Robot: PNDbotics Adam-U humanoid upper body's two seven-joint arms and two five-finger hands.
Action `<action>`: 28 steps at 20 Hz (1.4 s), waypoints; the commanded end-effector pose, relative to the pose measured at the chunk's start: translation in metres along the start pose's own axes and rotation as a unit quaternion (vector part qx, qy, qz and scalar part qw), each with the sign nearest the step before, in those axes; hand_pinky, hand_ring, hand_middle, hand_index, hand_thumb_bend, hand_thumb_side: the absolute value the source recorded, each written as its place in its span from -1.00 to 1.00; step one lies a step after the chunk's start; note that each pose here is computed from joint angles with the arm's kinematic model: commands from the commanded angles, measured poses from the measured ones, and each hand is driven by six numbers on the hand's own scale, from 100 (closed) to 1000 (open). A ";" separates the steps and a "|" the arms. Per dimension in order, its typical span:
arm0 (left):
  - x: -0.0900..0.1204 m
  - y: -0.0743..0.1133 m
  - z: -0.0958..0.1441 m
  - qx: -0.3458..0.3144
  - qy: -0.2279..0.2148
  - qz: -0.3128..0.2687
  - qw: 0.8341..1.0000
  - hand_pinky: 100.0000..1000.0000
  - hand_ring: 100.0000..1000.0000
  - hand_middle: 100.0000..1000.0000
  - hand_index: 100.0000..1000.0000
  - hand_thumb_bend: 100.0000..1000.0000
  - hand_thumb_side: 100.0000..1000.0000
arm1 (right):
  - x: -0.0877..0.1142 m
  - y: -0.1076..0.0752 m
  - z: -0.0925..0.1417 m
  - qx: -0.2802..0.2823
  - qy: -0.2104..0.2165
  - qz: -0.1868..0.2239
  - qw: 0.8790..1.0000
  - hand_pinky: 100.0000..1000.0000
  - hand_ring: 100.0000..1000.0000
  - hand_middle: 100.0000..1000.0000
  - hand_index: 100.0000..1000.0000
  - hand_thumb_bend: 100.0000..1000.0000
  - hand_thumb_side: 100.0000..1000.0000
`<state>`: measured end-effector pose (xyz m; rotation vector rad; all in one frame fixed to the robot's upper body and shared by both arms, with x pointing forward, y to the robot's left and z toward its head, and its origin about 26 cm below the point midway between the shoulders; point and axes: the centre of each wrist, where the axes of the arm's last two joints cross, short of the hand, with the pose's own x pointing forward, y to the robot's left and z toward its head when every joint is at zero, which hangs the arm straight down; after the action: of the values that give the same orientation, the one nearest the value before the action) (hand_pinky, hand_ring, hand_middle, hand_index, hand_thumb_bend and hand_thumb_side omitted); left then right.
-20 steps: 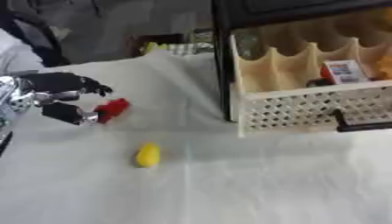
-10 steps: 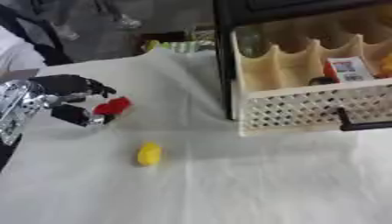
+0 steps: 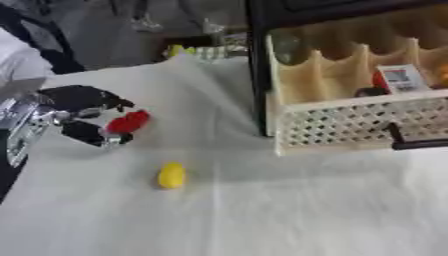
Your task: Pick up objects from table and place into drawer.
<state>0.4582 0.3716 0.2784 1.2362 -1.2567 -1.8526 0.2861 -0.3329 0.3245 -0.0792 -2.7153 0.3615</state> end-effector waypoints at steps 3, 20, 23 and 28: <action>-0.015 0.007 0.009 0.015 0.030 -0.001 0.999 0.48 0.60 0.46 1.00 -0.52 1.00 | 0.006 -0.004 -0.004 0.000 -0.009 0.007 1.000 0.47 0.43 -0.32 0.26 -0.78 0.58; -0.019 -0.002 0.008 -0.014 0.032 0.037 0.999 0.42 0.56 0.44 1.00 -0.62 1.00 | 0.006 -0.006 -0.002 -0.018 -0.010 0.011 1.000 0.46 0.44 -0.34 0.24 -0.79 0.55; -0.021 -0.002 0.009 -0.011 0.040 0.047 0.998 0.41 0.56 0.45 1.00 -0.64 1.00 | 0.007 -0.007 -0.002 -0.019 -0.011 0.012 1.000 0.46 0.44 -0.34 0.23 -0.79 0.55; -0.025 0.000 0.011 0.003 0.059 0.055 0.997 0.40 0.55 0.44 1.00 -0.70 1.00 | 0.006 -0.007 -0.001 -0.024 -0.010 0.014 1.000 0.46 0.43 -0.35 0.22 -0.78 0.54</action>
<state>0.4616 0.3866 0.2805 1.2043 -1.2578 -1.7047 0.2851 -0.3376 0.3218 -0.0987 -2.7224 0.2933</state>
